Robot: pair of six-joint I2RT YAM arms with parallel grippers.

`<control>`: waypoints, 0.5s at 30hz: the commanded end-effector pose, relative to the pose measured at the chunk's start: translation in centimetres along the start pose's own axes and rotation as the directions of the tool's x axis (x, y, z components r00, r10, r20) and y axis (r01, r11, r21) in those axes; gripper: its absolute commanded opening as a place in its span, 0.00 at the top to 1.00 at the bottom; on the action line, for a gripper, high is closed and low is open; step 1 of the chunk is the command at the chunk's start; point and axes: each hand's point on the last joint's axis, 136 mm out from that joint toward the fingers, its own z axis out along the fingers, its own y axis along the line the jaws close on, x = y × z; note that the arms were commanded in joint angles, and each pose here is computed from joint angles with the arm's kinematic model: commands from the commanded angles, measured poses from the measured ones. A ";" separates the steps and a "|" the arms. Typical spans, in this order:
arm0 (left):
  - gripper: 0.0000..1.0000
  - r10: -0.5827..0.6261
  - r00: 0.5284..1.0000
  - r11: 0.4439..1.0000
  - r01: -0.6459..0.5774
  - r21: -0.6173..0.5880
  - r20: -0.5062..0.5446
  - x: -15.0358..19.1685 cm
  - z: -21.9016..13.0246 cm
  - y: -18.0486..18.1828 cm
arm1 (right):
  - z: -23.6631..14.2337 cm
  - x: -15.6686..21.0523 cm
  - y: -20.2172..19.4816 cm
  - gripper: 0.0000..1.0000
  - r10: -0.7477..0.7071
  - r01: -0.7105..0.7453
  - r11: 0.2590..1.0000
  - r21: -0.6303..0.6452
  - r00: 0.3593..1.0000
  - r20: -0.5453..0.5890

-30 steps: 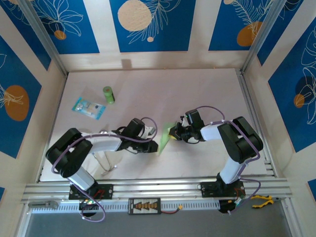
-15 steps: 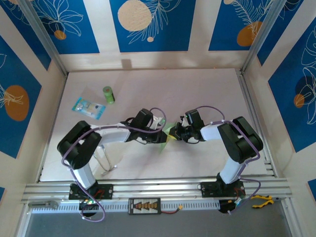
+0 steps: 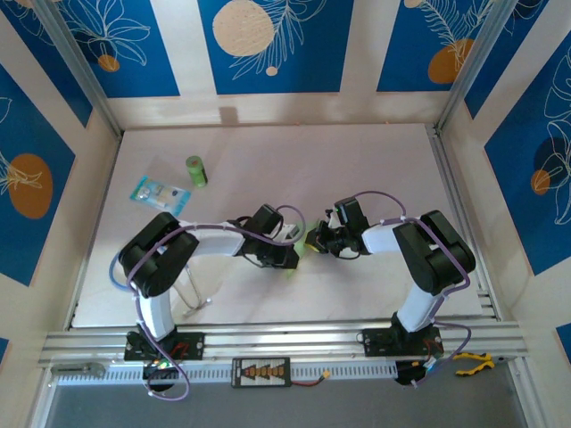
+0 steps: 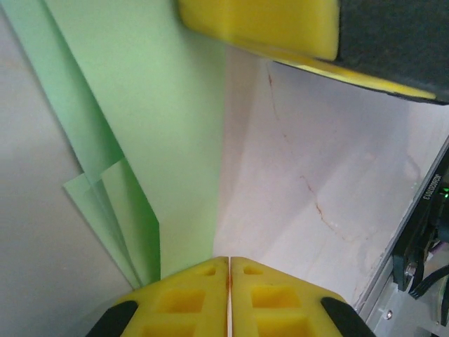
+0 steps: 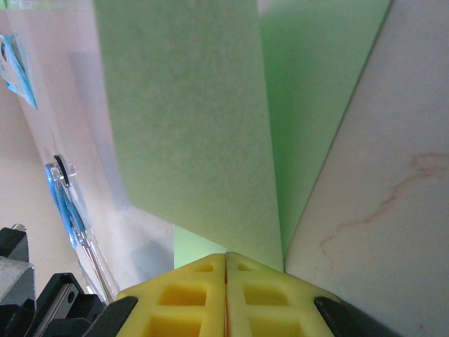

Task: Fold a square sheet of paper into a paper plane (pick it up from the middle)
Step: Fold the wing for the fifth time at the center of the table.

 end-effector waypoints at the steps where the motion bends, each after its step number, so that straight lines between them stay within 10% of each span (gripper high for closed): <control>1: 0.91 0.000 0.999 0.999 -0.001 -0.042 -0.039 1.6 0.4 1.4 | 0.8 0.7 -2.4 0.91 0.031 -0.030 0.995 0.095 0.999 -0.010; 15: 0.92 -0.040 0.998 0.999 0.039 -0.025 -0.057 4.6 -0.1 2.4 | 0.8 0.7 -2.7 0.92 0.032 -0.031 0.993 0.110 0.999 -0.008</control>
